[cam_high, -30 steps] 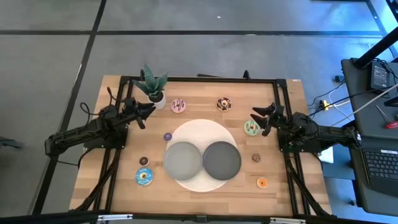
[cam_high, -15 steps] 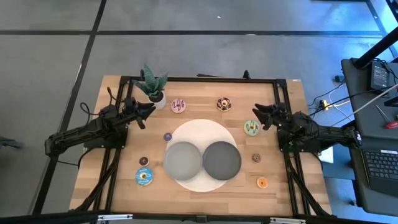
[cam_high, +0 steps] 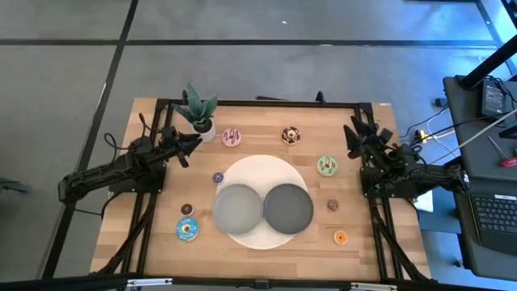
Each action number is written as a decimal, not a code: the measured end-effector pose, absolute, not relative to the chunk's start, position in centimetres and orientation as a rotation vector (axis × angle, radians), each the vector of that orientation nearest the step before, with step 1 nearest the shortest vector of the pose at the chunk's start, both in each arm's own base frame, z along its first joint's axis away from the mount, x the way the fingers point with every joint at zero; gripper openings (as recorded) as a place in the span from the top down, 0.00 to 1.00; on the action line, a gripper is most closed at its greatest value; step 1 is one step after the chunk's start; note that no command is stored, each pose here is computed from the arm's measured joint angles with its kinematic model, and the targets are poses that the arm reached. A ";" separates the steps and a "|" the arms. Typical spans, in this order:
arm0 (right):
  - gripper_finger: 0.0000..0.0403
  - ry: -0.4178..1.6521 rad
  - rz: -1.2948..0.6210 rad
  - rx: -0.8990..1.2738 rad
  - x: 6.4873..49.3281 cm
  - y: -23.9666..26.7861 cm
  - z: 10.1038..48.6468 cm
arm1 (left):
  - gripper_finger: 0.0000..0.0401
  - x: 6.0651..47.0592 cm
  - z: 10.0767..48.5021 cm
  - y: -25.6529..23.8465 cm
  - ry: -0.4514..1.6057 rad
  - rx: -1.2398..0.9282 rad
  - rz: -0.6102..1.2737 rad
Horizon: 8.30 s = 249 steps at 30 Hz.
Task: Pick & Place donuts
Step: Put the large blue donut on the dark gray plate, then put the large black donut on the dark gray plate
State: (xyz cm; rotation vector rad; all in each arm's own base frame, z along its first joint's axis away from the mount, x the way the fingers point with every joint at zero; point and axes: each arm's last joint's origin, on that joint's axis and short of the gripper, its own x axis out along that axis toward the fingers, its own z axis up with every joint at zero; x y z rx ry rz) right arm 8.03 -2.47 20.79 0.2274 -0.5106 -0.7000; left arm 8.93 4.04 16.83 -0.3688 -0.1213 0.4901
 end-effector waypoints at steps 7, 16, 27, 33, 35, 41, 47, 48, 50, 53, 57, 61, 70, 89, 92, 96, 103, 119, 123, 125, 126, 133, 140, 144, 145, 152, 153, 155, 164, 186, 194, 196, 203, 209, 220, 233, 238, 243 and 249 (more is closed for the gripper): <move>0.18 -0.563 -0.689 0.373 8.0 -2.5 20.7 | 0.70 8.9 16.8 4.0 -0.126 -0.389 0.491; 0.18 -0.597 -0.595 0.442 8.0 -2.4 22.1 | 0.71 8.9 16.8 4.1 -0.127 -0.386 0.497; 0.18 -0.210 -0.830 0.394 12.8 -3.3 31.8 | 0.70 8.9 16.8 4.1 -0.133 -0.385 0.520; 0.18 0.386 -0.998 0.682 14.9 -4.6 32.8 | 0.70 8.9 16.8 4.1 -0.132 -0.385 0.520; 0.18 0.582 -1.047 0.776 15.4 -4.8 32.0 | 0.70 8.9 16.8 4.1 -0.132 -0.383 0.520; 0.18 0.927 -1.128 0.888 18.0 -5.4 27.1 | 0.70 8.9 16.8 4.1 -0.113 -0.312 0.524; 0.18 1.157 -1.056 0.979 18.7 -5.6 21.6 | 0.70 8.9 16.8 4.1 -0.120 -0.338 0.523; 0.18 1.181 -1.048 1.001 18.6 -5.6 20.9 | 0.70 8.9 16.8 4.1 -0.121 -0.342 0.523; 0.18 1.220 -1.051 1.019 18.1 -5.5 19.8 | 0.70 8.9 16.8 4.1 -0.121 -0.342 0.523; 0.18 1.226 -1.057 1.033 17.7 -5.5 18.7 | 0.70 8.9 16.8 4.1 -0.121 -0.342 0.522; 0.19 1.211 -1.066 1.048 17.4 -5.7 17.6 | 0.70 8.9 16.8 4.1 -0.121 -0.342 0.523; 0.22 1.208 -1.102 1.047 16.8 -5.9 16.5 | 0.70 8.9 16.8 4.1 -0.121 -0.342 0.523; 0.35 1.159 -1.117 1.064 16.3 -5.9 14.9 | 0.70 8.9 16.8 4.1 -0.121 -0.343 0.523; 0.64 1.153 -1.115 1.057 16.1 -5.8 14.4 | 0.70 8.9 16.8 4.1 -0.121 -0.341 0.526; 0.68 1.154 -1.114 1.056 16.1 -5.8 14.4 | 0.70 8.9 16.8 4.1 -0.122 -0.341 0.528; 0.70 1.150 -1.085 1.034 16.6 -6.0 15.0 | 0.70 8.9 16.8 4.1 -0.122 -0.341 0.528; 0.71 1.076 -0.857 1.012 19.5 -6.2 18.5 | 0.70 8.8 16.9 4.2 -0.130 -0.340 0.547; 0.71 0.829 -0.363 0.983 26.7 2.0 20.0 | 0.70 8.8 16.9 4.2 -0.137 -0.339 0.570; 0.71 0.842 -0.310 0.967 28.0 3.5 18.7 | 0.71 8.8 16.9 4.2 -0.136 -0.333 0.570; 0.71 0.876 -0.318 0.960 28.4 3.7 18.8 | 0.71 8.8 16.9 4.2 -0.127 -0.306 0.571; 0.71 0.895 -0.325 0.945 28.7 3.7 19.0 | 0.71 8.8 16.9 4.2 -0.123 -0.291 0.572; 0.71 0.972 -0.391 0.771 31.1 3.9 21.7 | 0.70 8.8 16.9 4.2 -0.111 -0.253 0.573; 0.71 1.126 -0.447 0.750 32.5 4.6 18.8 | 0.70 8.8 16.9 4.2 -0.111 -0.255 0.569; 0.71 1.210 -0.419 0.789 32.9 4.9 17.1 | 0.70 8.8 16.9 4.2 -0.110 -0.255 0.566; 0.71 1.221 -0.423 0.788 33.0 4.9 16.7 | 0.70 8.8 16.9 4.2 -0.110 -0.255 0.567; 0.71 1.290 -0.380 0.826 33.1 5.2 15.9 | 0.70 8.8 16.9 4.2 -0.103 -0.230 0.569; 0.71 1.294 -0.388 0.831 33.0 5.1 15.9 | 0.70 8.8 16.9 4.2 -0.103 -0.230 0.569; 0.71 1.298 -0.411 0.853 32.9 5.0 15.9 | 0.70 8.8 16.9 4.2 -0.103 -0.230 0.569; 0.71 1.297 -0.521 0.828 32.6 4.1 15.7 | 0.70 8.8 16.9 4.2 -0.103 -0.230 0.570; 0.38 1.331 -0.566 0.883 32.3 4.0 15.6 | 0.70 8.8 16.9 4.2 -0.103 -0.230 0.571; 0.35 1.341 -0.589 0.881 32.0 3.7 17.4 | 0.70 8.8 16.9 4.2 -0.104 -0.230 0.571; 0.35 1.354 -0.609 0.880 31.9 3.2 18.3 | 0.70 8.8 16.9 4.2 -0.104 -0.230 0.571; 0.35 1.287 -0.587 0.817 32.5 0.8 23.4 | 0.70 8.8 16.9 4.2 -0.105 -0.230 0.578; 0.35 1.162 -0.413 0.634 34.1 -1.0 26.8 | 0.70 8.8 16.9 4.2 -0.109 -0.240 0.577; 0.35 1.130 -0.686 0.648 31.6 -11.6 25.1 | 0.70 8.8 16.9 4.2 -0.134 -0.323 0.570; 0.35 1.032 -0.844 0.712 28.7 -16.5 20.0 | 0.70 8.8 16.9 4.2 -0.135 -0.324 0.574; 0.35 0.989 -0.849 0.725 28.3 -16.6 18.3 | 0.70 8.8 16.9 4.3 -0.139 -0.323 0.588; 0.35 0.999 -0.869 0.719 28.1 -16.7 16.8 | 0.70 8.7 17.0 4.3 -0.145 -0.322 0.608; 0.35 1.015 -0.895 0.719 28.5 -17.3 15.3 | 0.70 8.7 17.0 4.3 -0.146 -0.324 0.607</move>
